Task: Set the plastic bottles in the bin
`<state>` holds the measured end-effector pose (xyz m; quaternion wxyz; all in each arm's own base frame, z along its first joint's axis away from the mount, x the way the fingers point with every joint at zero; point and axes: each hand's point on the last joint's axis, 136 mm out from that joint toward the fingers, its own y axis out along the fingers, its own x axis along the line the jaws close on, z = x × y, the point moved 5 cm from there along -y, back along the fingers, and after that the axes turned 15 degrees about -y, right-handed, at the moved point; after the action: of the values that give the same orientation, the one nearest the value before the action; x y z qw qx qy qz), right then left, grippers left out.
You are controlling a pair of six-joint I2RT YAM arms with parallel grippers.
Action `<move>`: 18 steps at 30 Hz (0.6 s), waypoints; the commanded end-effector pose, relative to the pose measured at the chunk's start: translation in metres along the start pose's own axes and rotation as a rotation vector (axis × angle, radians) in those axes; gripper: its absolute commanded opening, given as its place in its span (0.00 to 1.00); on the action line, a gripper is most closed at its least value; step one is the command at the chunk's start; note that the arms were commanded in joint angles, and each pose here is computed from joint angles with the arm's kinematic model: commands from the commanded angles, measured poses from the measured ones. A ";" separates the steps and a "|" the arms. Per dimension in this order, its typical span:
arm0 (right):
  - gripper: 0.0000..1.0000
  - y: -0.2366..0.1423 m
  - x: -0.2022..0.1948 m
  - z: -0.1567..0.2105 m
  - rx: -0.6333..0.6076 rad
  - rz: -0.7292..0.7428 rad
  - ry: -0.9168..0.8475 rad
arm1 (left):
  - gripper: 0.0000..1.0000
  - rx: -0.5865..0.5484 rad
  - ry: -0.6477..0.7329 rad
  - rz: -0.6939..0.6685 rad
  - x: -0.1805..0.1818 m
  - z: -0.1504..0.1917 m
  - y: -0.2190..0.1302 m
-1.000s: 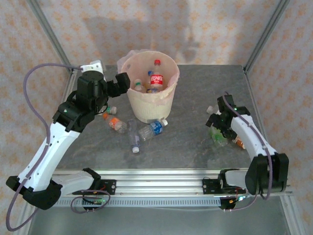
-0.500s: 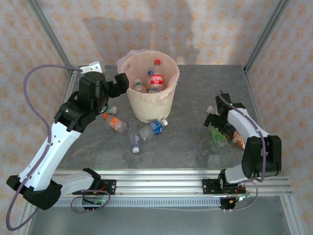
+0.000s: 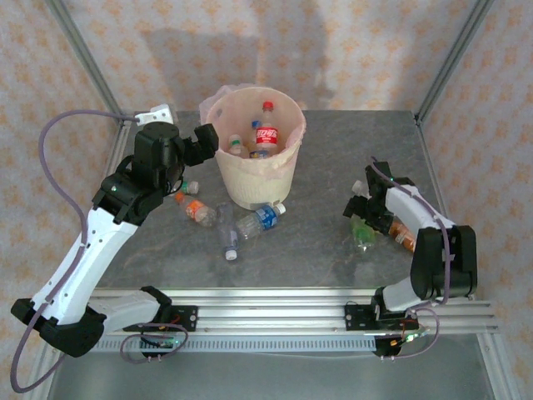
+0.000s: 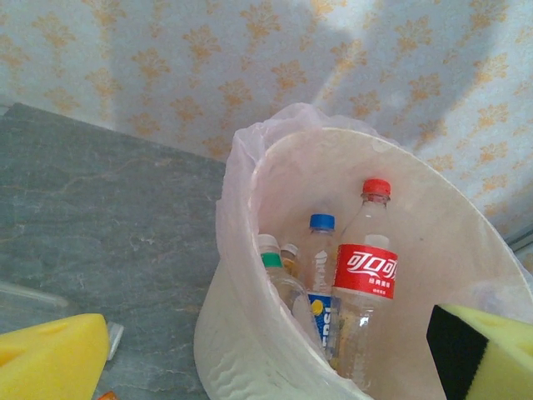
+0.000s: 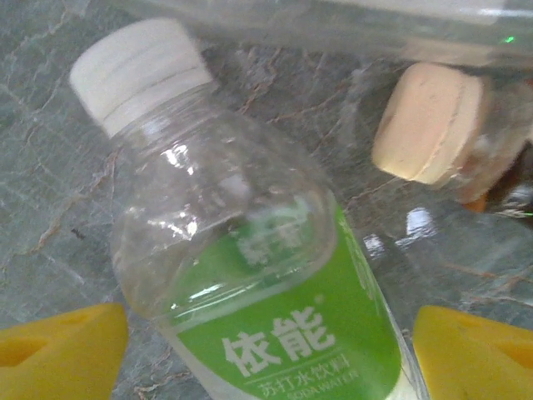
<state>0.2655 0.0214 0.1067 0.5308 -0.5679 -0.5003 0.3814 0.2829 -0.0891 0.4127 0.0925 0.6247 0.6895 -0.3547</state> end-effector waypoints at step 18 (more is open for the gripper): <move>0.76 0.039 0.017 0.011 0.096 0.033 -0.006 | 1.00 -0.040 -0.002 -0.048 0.006 -0.003 0.001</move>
<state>0.2677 0.0430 0.0764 0.5557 -0.5378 -0.4932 0.3985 0.2839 -0.0872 0.4122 0.0932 0.6189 0.6966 -0.3507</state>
